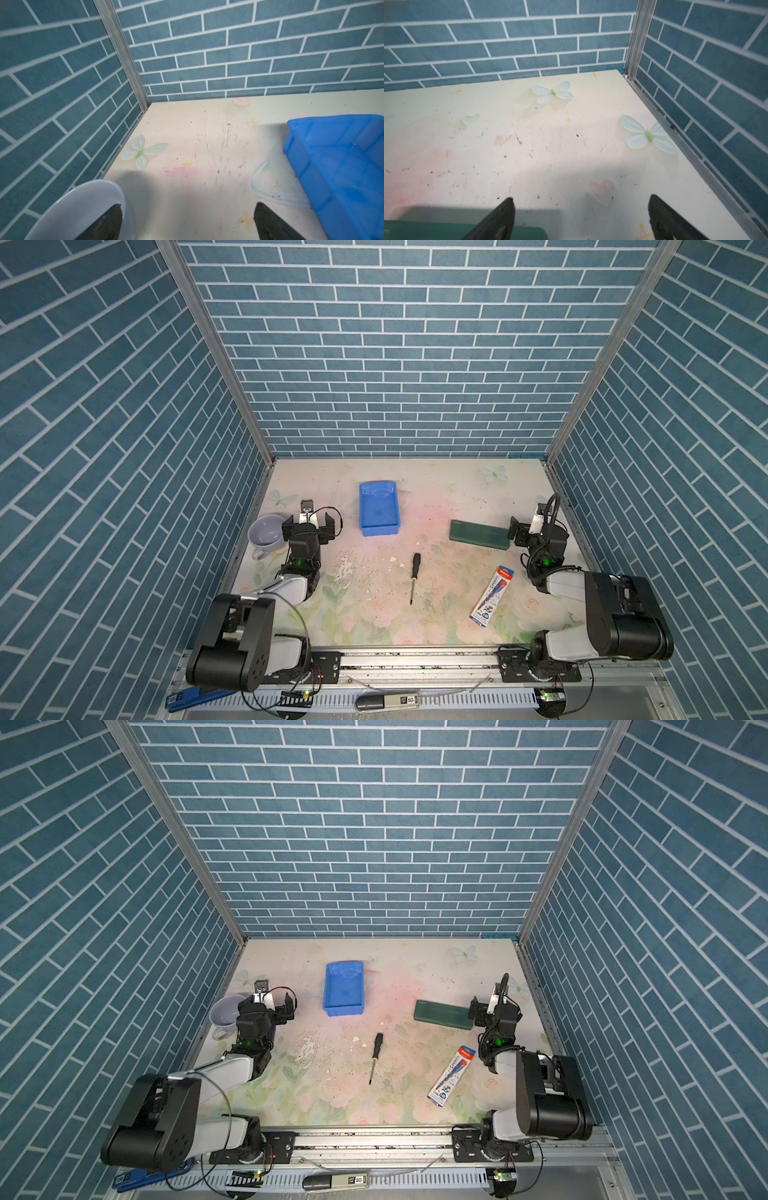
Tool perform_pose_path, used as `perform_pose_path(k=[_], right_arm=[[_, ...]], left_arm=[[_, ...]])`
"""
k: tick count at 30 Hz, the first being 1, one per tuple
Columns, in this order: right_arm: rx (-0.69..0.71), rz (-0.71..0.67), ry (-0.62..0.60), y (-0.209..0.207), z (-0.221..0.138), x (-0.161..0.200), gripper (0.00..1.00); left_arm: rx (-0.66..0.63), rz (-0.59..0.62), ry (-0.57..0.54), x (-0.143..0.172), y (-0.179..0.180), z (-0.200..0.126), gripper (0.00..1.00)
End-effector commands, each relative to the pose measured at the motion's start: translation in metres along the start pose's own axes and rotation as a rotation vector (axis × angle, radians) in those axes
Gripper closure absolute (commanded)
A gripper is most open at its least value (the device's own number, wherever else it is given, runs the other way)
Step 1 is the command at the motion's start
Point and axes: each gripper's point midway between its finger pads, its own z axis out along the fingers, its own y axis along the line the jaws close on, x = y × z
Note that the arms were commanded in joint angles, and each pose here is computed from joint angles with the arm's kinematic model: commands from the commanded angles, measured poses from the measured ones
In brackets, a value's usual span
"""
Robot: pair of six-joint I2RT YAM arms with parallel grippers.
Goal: Put the screwdriver in the bin
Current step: Pick up the screwdriver from the center of the table.
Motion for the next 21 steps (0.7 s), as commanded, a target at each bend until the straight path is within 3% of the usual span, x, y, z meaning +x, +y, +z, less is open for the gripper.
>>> perform_pose_path(k=[1,11,17,21], right_arm=[[-0.034,-0.056,0.008,0.009,-0.012,-0.005,0.01],[-0.203,-0.115,0.004,0.053,-0.054,-0.042,0.01],[-0.324,-0.151,0.04,0.084,-0.082,-0.05,0.01],[-0.411,-0.211,0.094,0.106,-0.102,-0.053,0.01]], left_arm=[[-0.062,0.046,0.071,-0.003,0.0,-0.014,0.0],[0.118,0.036,0.172,-0.029,-0.06,-0.062,0.0],[0.273,0.019,0.289,-0.024,-0.109,-0.088,0.0],[0.335,0.01,0.429,-0.011,-0.136,-0.103,0.0]])
